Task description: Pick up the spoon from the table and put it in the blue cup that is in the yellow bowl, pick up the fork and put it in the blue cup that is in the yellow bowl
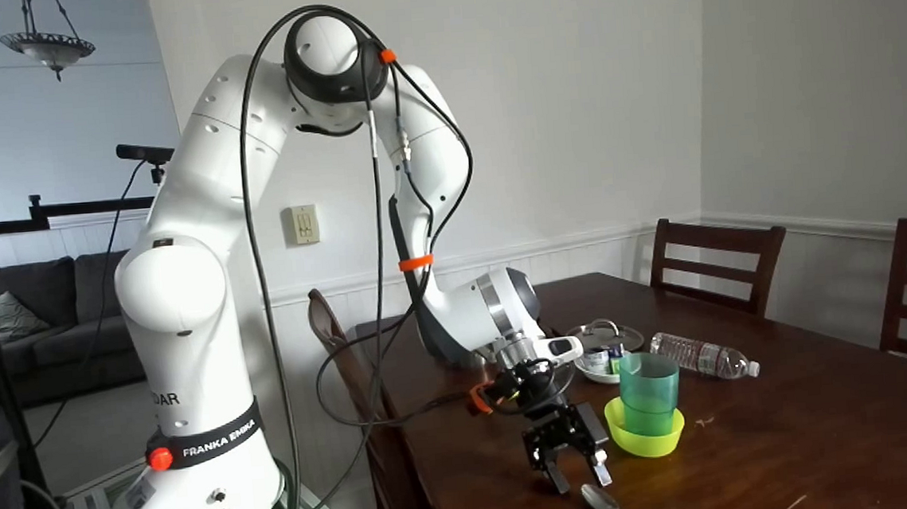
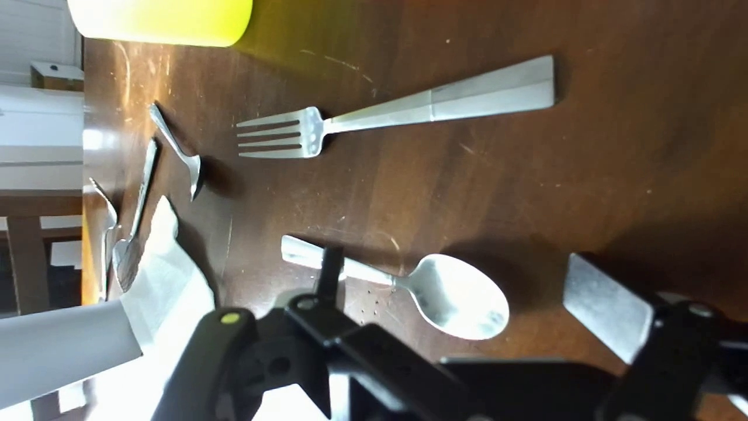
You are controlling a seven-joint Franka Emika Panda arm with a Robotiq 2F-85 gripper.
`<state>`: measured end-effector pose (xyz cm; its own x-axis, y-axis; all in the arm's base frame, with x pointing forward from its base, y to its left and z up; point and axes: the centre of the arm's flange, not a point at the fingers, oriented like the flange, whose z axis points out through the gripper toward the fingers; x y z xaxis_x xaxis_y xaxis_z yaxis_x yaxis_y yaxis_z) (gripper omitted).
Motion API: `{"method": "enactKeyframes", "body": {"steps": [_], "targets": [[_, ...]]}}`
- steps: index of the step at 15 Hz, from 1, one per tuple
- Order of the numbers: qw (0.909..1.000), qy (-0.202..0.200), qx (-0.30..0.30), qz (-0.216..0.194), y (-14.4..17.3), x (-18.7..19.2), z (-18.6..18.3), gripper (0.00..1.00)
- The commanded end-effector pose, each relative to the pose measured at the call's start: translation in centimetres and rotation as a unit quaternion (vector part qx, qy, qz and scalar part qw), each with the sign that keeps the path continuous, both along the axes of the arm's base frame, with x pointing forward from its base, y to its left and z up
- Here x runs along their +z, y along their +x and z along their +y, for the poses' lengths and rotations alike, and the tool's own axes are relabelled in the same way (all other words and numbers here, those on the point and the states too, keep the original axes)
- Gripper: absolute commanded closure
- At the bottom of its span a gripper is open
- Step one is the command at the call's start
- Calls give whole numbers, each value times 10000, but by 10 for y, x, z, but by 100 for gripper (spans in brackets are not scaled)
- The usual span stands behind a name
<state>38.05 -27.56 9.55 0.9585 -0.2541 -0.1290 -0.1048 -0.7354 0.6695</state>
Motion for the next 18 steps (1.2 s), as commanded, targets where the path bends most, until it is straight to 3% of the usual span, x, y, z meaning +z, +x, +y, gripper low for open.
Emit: {"method": "enactKeyframes", "body": {"steps": [1, 4, 6, 9, 12, 15, 18], "targets": [[9998, -93, 137, -142, 0, -16, -8, 17], [9995, -131, 198, -184, 1, -18, -9, 17], [9993, -139, 260, -227, 1, -18, -12, 25], [9990, -138, 324, -279, 1, -18, -14, 41], [9988, -93, 375, -298, 0, -21, -16, 76], [9987, -79, 403, -288, -1, -24, -19, 96], [9987, -124, 400, -289, -4, -21, -23, 100]]}}
